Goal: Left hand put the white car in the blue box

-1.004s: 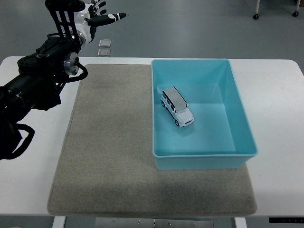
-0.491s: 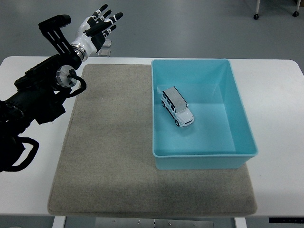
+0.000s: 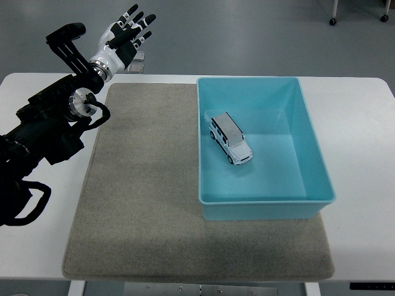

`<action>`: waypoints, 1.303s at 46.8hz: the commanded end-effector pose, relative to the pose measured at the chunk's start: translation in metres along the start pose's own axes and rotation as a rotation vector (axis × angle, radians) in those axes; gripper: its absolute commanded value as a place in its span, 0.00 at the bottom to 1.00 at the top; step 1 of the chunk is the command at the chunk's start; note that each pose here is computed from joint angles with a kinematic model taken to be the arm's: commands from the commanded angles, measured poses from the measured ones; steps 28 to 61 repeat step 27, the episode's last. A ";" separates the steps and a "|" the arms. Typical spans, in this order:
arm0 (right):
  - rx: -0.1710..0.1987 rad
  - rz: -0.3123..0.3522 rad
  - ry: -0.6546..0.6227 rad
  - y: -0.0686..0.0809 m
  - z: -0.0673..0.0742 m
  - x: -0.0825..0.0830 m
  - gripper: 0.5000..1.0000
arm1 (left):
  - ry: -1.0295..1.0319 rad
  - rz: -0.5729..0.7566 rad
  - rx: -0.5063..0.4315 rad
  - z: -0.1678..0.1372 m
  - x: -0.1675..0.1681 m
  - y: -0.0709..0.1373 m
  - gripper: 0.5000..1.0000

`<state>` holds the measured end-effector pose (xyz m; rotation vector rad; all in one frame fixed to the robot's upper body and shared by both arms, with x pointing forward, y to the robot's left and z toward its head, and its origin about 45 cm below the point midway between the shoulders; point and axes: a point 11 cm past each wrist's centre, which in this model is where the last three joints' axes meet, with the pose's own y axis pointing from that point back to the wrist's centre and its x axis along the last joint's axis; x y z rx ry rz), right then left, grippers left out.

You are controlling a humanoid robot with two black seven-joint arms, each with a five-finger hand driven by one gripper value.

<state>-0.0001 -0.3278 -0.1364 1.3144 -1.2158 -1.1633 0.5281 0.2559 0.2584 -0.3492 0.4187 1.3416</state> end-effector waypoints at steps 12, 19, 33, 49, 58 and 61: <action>0.000 0.000 0.000 0.000 0.000 0.000 0.87 | -0.004 0.019 0.006 -0.003 0.009 0.004 1.00; 0.000 0.001 0.000 0.000 0.000 0.000 0.87 | -0.001 0.019 0.006 -0.003 0.009 0.004 1.00; 0.003 -0.052 0.002 -0.001 -0.001 -0.014 0.87 | -0.006 0.022 0.008 -0.004 0.011 0.005 1.00; 0.003 -0.052 0.002 -0.001 -0.001 -0.014 0.87 | -0.006 0.022 0.008 -0.004 0.011 0.005 1.00; 0.003 -0.052 0.002 -0.001 -0.001 -0.014 0.87 | -0.006 0.022 0.008 -0.004 0.011 0.005 1.00; 0.003 -0.052 0.002 -0.001 -0.001 -0.014 0.87 | -0.006 0.022 0.008 -0.004 0.011 0.005 1.00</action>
